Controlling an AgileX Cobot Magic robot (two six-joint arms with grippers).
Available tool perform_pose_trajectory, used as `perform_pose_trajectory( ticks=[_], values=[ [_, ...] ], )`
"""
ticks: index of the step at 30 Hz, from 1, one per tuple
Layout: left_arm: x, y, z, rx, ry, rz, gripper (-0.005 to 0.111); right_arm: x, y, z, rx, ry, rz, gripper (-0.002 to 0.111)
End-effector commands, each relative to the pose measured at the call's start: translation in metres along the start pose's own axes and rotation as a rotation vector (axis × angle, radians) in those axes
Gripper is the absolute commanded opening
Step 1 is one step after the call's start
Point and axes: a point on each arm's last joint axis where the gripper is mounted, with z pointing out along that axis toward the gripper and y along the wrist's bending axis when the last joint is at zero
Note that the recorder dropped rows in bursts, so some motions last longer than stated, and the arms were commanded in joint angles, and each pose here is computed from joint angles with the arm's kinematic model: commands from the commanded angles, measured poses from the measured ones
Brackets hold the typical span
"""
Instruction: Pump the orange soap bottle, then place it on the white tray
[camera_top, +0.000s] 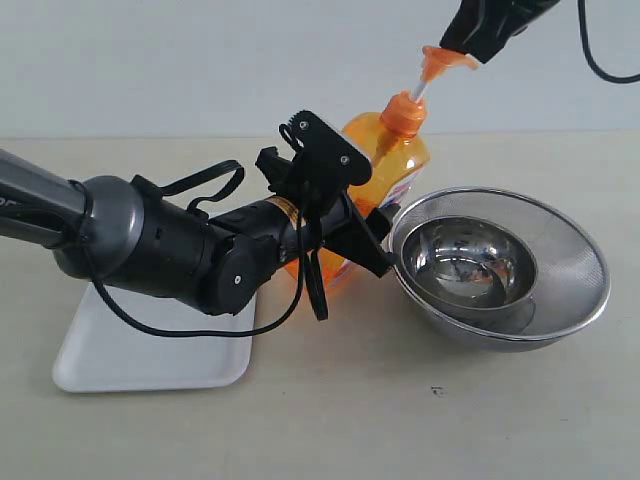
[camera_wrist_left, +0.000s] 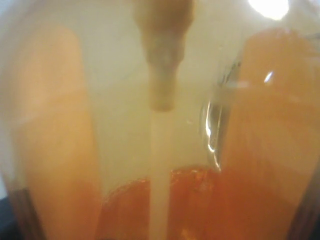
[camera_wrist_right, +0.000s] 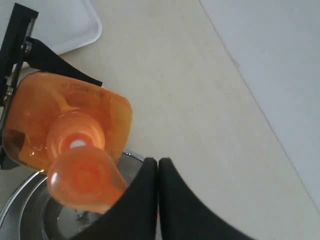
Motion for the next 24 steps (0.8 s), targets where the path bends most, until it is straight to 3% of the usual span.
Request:
perform_pose_trajectory(
  ticks=[1,24],
  values=[
    [-0.016,0.0037,-0.0008,-0.033,-0.099,0.004,0.005,0.0021,0.0013,-0.0021,-0.018,0.022,0.012,0.0],
    [-0.016,0.0037,-0.0008,-0.033,-0.099,0.004,0.005,0.0048,0.0054,-0.0024,-0.062,0.053,0.031,0.0]
  ],
)
